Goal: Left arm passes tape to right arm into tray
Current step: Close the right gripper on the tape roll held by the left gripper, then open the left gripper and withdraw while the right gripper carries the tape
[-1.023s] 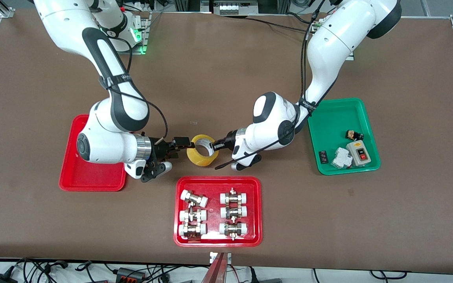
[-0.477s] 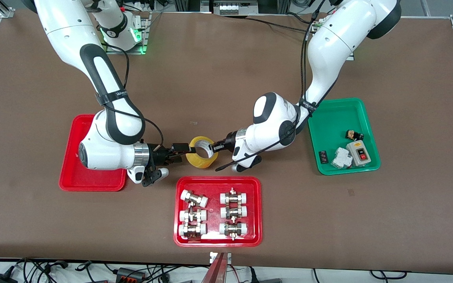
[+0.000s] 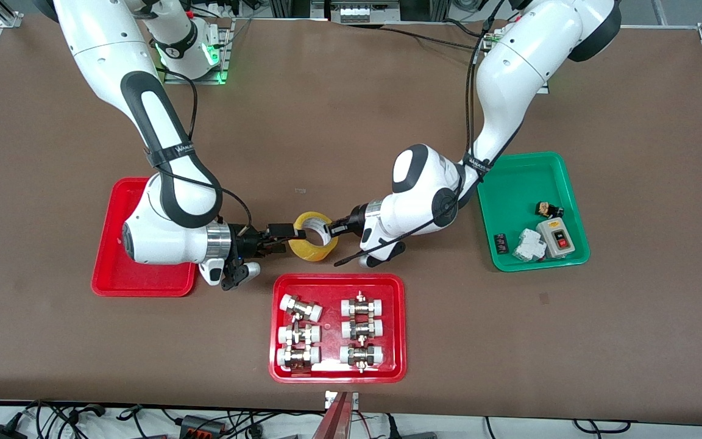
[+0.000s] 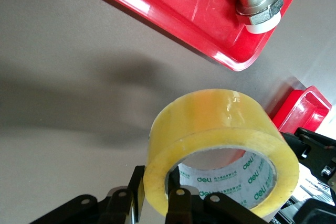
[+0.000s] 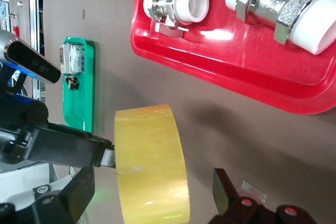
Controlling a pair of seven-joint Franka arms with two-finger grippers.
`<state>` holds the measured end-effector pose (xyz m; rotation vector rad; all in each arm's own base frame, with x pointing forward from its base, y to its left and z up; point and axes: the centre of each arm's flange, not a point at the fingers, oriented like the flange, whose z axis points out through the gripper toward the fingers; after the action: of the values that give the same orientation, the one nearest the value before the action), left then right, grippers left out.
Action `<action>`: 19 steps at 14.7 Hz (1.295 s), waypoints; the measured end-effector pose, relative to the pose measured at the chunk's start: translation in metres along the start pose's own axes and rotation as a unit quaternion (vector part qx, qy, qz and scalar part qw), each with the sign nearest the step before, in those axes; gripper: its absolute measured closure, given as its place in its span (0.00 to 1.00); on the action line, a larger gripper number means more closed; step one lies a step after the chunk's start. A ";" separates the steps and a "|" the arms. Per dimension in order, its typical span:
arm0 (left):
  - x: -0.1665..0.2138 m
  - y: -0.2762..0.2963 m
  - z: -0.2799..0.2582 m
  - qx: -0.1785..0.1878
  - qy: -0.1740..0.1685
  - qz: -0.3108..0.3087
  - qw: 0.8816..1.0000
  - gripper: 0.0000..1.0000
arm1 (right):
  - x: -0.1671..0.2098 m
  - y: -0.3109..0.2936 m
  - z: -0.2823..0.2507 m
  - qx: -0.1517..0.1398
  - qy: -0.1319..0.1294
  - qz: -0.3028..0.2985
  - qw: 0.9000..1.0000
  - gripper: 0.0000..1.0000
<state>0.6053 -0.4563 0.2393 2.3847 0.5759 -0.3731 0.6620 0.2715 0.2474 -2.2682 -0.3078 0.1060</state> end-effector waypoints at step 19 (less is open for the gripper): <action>0.004 -0.001 -0.003 0.000 0.003 -0.001 1.000 0.78 | 0.000 0.004 0.006 0.022 0.007 0.005 1.000 0.44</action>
<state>0.6087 -0.4522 0.2389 2.3850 0.5815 -0.3679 0.6617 0.2736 0.2408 -2.2269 -0.2833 0.1020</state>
